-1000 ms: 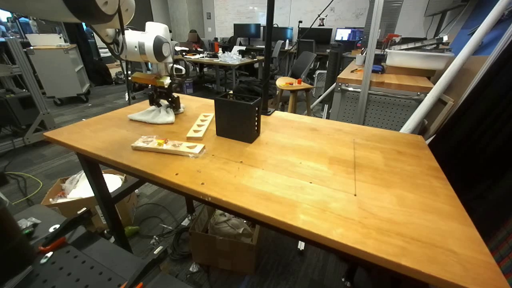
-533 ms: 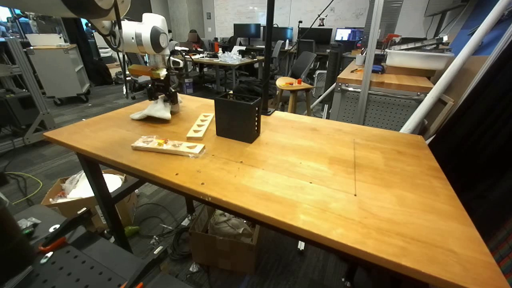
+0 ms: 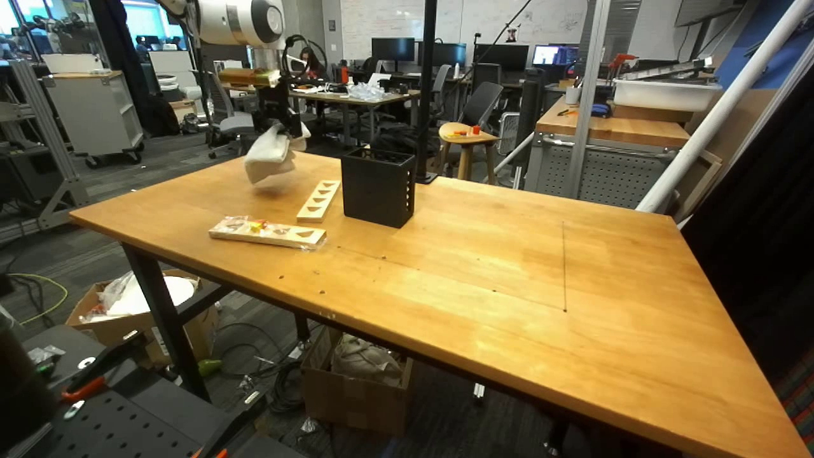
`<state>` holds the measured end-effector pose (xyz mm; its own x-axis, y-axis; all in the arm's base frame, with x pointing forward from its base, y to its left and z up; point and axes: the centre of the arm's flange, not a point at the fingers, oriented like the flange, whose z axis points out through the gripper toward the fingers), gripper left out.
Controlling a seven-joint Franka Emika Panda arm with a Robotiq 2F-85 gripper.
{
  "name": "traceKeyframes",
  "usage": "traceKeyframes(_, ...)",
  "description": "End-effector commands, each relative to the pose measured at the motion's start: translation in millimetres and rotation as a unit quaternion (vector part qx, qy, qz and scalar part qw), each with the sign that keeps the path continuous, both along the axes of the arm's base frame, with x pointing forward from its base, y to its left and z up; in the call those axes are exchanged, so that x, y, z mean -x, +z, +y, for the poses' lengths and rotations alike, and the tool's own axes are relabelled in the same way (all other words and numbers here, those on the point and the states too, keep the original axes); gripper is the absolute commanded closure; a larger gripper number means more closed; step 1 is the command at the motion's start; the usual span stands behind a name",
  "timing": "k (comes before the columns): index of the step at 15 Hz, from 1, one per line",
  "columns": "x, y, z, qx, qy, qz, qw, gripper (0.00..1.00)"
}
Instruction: Pick the cloth and shove it in the box
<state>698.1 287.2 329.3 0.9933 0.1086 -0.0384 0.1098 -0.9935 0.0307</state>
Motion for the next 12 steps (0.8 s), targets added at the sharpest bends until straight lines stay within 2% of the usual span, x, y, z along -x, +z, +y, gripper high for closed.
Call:
traceKeyframes(1,-1,51,-63,0.012,0.001,-0.001,0.9999,1.0)
traceKeyframes(7,-10,108,-191,0.022,-0.009,-0.004,0.9997,1.0)
traceKeyframes(12,2,126,-272,0.02,-0.016,0.01,0.9996,0.99)
